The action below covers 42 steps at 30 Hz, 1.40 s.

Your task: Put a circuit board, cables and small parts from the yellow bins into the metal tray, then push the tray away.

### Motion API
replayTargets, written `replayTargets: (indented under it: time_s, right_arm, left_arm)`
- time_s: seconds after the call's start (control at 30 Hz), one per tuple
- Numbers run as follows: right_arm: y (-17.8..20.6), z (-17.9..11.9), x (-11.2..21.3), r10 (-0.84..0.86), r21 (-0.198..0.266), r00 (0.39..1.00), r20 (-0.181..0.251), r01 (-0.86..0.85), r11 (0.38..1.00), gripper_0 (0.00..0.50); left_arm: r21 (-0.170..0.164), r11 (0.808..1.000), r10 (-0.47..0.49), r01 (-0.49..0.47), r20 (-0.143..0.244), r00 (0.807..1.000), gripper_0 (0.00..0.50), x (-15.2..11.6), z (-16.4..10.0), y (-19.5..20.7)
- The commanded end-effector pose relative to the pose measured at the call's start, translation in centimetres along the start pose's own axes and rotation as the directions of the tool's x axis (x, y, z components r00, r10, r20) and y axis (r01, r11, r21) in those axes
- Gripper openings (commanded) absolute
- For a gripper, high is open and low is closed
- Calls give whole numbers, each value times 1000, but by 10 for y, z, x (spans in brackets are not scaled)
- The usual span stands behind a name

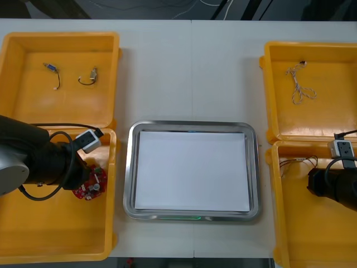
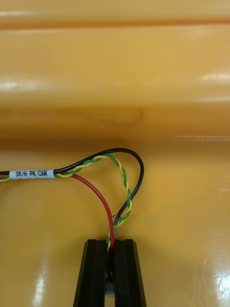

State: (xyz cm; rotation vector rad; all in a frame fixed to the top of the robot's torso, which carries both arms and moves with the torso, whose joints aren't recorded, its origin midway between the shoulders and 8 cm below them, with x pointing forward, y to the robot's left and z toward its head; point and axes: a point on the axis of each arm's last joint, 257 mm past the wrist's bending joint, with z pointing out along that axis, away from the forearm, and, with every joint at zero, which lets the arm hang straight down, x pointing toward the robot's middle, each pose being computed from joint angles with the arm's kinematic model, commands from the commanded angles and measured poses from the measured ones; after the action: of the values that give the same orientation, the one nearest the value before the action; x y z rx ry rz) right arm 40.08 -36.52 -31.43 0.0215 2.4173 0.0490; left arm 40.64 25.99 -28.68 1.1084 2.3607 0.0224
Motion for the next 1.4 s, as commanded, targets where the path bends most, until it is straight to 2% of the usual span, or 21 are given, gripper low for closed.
replayTargets:
  time_s: [0.03,0.37,0.67,0.87,1.07,1.23,1.4]
  right_arm:
    - [4,-5,20,-67,-6,997,-35,67,998,0]
    - [0,-41,9,-118,21,989,-93,121,992,0]
    - [-7,-70,-4,-139,50,982,-124,146,988,0]
    - [-11,-78,-5,-134,58,982,-130,142,988,0]
    - [-21,-85,0,-116,71,984,-136,126,989,0]
    - [-36,-95,10,-104,101,983,-150,119,988,0]
    - [-49,-104,22,-81,125,983,-163,102,987,0]
  left_arm:
    - [-32,990,140,-140,-3,990,0,-10,-21,16]
    - [-50,993,107,-108,-30,994,0,-6,-54,23]
    - [-70,996,61,-62,-14,998,0,6,-69,33]
    - [-80,997,16,-18,-25,1000,0,29,-77,33]
    - [-104,994,-37,33,-40,998,0,58,-85,38]
    - [-132,989,-66,60,-40,997,0,77,-86,43]
    - [-145,984,-105,99,-36,994,0,89,-82,49]
